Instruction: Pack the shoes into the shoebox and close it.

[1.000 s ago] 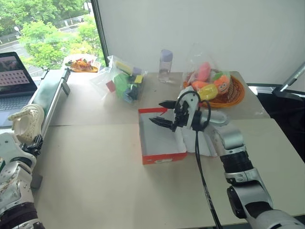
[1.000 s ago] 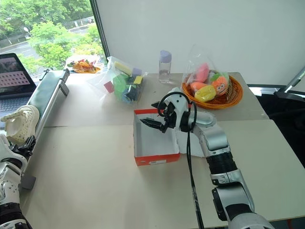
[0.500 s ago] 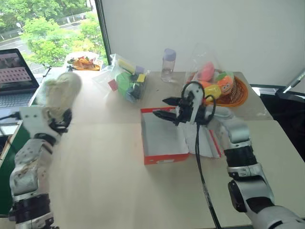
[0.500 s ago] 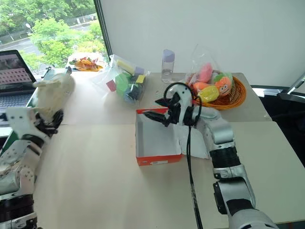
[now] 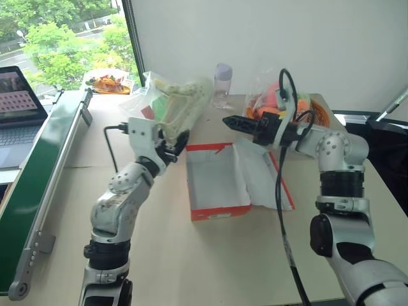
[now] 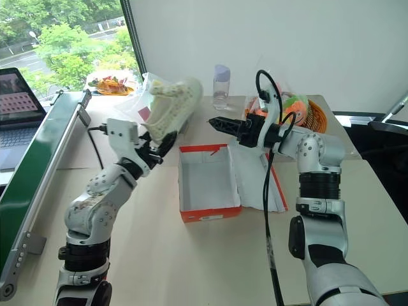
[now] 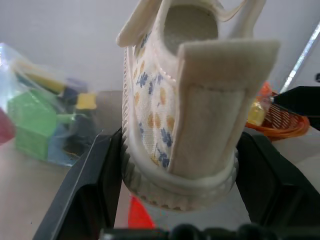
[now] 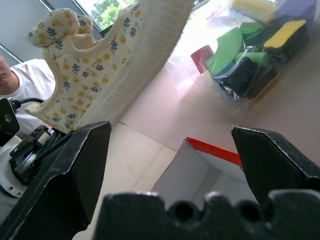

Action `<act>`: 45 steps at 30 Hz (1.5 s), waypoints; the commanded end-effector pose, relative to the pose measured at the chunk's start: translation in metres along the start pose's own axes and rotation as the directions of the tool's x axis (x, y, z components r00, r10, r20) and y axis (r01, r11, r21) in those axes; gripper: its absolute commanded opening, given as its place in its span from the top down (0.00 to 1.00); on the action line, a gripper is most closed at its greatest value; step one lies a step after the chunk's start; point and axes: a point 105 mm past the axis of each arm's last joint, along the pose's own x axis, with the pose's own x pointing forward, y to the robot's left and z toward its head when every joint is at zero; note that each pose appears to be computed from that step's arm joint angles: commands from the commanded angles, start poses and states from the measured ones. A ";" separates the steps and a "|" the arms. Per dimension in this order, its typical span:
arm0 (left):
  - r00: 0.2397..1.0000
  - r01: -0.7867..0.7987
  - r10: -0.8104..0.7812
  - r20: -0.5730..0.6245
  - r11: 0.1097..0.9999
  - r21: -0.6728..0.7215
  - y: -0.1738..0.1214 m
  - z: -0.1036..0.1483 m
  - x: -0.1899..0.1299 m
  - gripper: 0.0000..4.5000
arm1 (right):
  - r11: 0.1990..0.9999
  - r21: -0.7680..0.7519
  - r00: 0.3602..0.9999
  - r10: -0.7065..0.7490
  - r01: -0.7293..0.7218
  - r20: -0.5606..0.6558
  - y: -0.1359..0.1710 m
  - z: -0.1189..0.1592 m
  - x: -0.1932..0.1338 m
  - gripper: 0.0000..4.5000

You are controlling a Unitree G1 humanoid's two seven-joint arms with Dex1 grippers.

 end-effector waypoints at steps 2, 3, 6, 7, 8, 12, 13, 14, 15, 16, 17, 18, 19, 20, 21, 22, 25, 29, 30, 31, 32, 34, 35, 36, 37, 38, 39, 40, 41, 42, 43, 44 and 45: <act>0.995 0.090 -0.090 0.043 0.996 0.016 -0.030 0.009 0.001 0.37 | 0.996 -0.090 0.993 0.008 0.003 0.117 0.014 0.025 -0.004 0.00; 0.994 0.098 -0.098 0.040 0.995 0.009 -0.032 0.008 0.002 0.37 | 0.996 -0.089 0.992 0.006 0.005 0.126 0.014 0.026 -0.005 0.00; 0.992 0.128 -0.127 0.015 0.992 -0.013 -0.043 -0.001 0.002 0.37 | 0.996 -0.086 0.987 0.000 0.014 0.162 0.014 0.030 -0.007 0.00; 0.990 0.140 -0.140 0.012 0.990 -0.021 -0.046 -0.002 0.002 0.37 | 0.996 -0.088 0.985 -0.006 0.022 0.171 0.013 0.032 -0.007 0.00; 0.989 0.151 -0.151 0.012 0.988 -0.028 -0.050 -0.003 0.003 0.37 | 0.996 -0.084 0.984 -0.013 0.028 0.179 0.012 0.033 -0.007 0.00; 0.983 0.182 -0.182 0.010 0.983 -0.037 -0.059 -0.003 0.004 0.37 | 0.996 -0.077 0.979 -0.032 0.048 0.199 0.009 0.034 -0.006 0.00; 0.983 0.184 -0.183 0.010 0.982 -0.039 -0.060 -0.003 0.004 0.37 | 0.996 -0.072 0.978 -0.035 0.051 0.205 0.009 0.034 -0.005 0.00; 0.983 0.186 -0.186 0.009 0.982 -0.040 -0.061 -0.002 0.004 0.37 | 0.997 -0.066 0.976 -0.036 0.051 0.213 0.008 0.035 -0.004 0.06; 0.983 0.186 -0.185 0.009 0.982 -0.040 -0.061 -0.002 0.004 0.37 | 0.997 -0.063 0.975 -0.032 0.047 0.221 0.008 0.035 -0.003 0.11; 0.983 0.185 -0.185 0.008 0.982 -0.039 -0.061 -0.002 0.005 0.37 | 0.997 -0.061 0.974 -0.029 0.044 0.226 0.009 0.036 -0.003 0.15; 0.983 0.185 -0.185 0.008 0.982 -0.039 -0.061 -0.001 0.005 0.37 | 0.997 -0.060 0.973 -0.027 0.042 0.231 0.009 0.036 -0.002 0.22; 0.983 0.184 -0.184 0.007 0.982 -0.039 -0.060 -0.001 0.005 0.37 | 0.998 -0.056 0.971 -0.026 0.040 0.236 0.010 0.037 -0.001 0.30; 0.983 0.181 -0.181 0.007 0.983 -0.042 -0.059 0.000 0.005 0.37 | 0.998 -0.053 0.970 -0.022 0.036 0.242 0.010 0.038 0.000 0.38; 0.984 0.178 -0.178 0.006 0.983 -0.043 -0.058 0.000 0.005 0.37 | 0.998 -0.050 0.969 -0.020 0.033 0.246 0.010 0.038 0.001 0.45; 0.985 0.175 -0.175 0.006 0.984 -0.044 -0.057 0.000 0.005 0.37 | 0.998 -0.049 0.968 -0.018 0.031 0.249 0.010 0.038 0.001 0.52; 0.985 0.170 -0.170 0.004 0.985 -0.040 -0.056 0.000 0.005 0.37 | 0.999 -0.046 0.967 -0.014 0.026 0.254 0.011 0.039 0.002 0.60; 0.987 0.160 -0.160 0.001 0.986 -0.041 -0.053 0.000 0.005 0.37 | 0.999 -0.039 0.965 -0.003 0.014 0.262 0.013 0.039 0.006 0.79; 0.987 0.157 -0.158 -0.003 0.986 -0.053 -0.051 -0.001 0.003 0.27 | 0.999 -0.044 0.965 0.006 0.006 0.263 0.015 0.039 0.009 0.87; 0.985 0.170 -0.170 0.005 0.982 -0.083 -0.051 0.000 0.001 0.18 | 0.999 -0.048 0.965 0.000 0.013 0.264 0.015 0.039 0.010 0.87; 0.984 0.180 -0.179 0.012 0.978 -0.104 -0.051 0.002 -0.001 0.12 | 0.999 -0.051 0.964 -0.004 0.018 0.264 0.014 0.039 0.010 0.87; 0.984 0.180 -0.179 0.013 0.977 -0.113 -0.049 0.002 -0.002 0.03 | 0.998 -0.053 0.964 -0.008 0.023 0.266 0.014 0.040 0.010 0.88; 0.984 0.178 -0.180 -0.006 0.977 -0.116 -0.046 0.002 -0.004 0.00 | 0.997 -0.067 0.964 -0.007 0.026 0.264 0.014 0.041 0.010 0.88; 0.982 0.186 -0.189 -0.025 0.977 -0.099 -0.042 0.002 -0.008 0.00 | 0.996 -0.081 0.964 -0.007 0.030 0.267 0.015 0.045 0.009 0.88; 0.981 0.187 -0.191 -0.042 0.978 -0.088 -0.034 0.003 -0.014 0.00 | 0.995 -0.087 0.961 -0.027 0.053 0.276 0.014 0.053 0.007 0.88; 0.981 0.182 -0.188 -0.037 0.975 -0.128 -0.024 0.007 -0.020 0.00 | 0.991 -0.097 0.965 -0.068 0.095 0.254 0.013 0.061 0.006 0.88; 0.982 0.180 -0.187 -0.031 0.971 -0.158 -0.018 0.010 -0.025 0.00 | 0.987 -0.103 0.966 -0.098 0.126 0.238 0.012 0.066 0.005 0.88; 0.985 0.165 -0.172 -0.016 0.966 -0.199 -0.011 0.013 -0.029 0.00 | 0.985 -0.114 0.973 -0.104 0.130 0.208 0.014 0.069 0.005 0.88; 0.987 0.156 -0.162 -0.010 0.964 -0.217 -0.006 0.015 -0.032 0.00 | 0.985 -0.115 0.980 -0.109 0.129 0.169 0.018 0.070 0.006 0.88; 0.987 0.152 -0.160 -0.017 0.965 -0.215 -0.004 0.015 -0.035 0.00 | 0.985 -0.115 0.984 -0.111 0.127 0.140 0.022 0.071 0.006 0.88; 0.987 0.151 -0.161 -0.027 0.966 -0.210 -0.003 0.015 -0.038 0.00 | 0.979 -0.140 0.986 -0.133 0.146 0.103 0.023 0.071 0.006 0.88; 0.986 0.148 -0.160 -0.046 0.970 -0.194 -0.001 0.013 -0.041 0.00 | 0.947 -0.217 0.971 -0.233 0.238 0.050 0.017 0.068 0.005 0.88; 0.986 0.142 -0.156 -0.061 0.973 -0.184 0.001 0.012 -0.043 0.00 | 0.910 -0.293 0.953 -0.303 0.295 0.018 0.013 0.066 0.004 0.88; 0.986 0.136 -0.150 -0.070 0.975 -0.179 0.003 0.011 -0.044 0.00 | 0.882 -0.350 0.940 -0.340 0.315 -0.012 0.012 0.062 0.004 0.88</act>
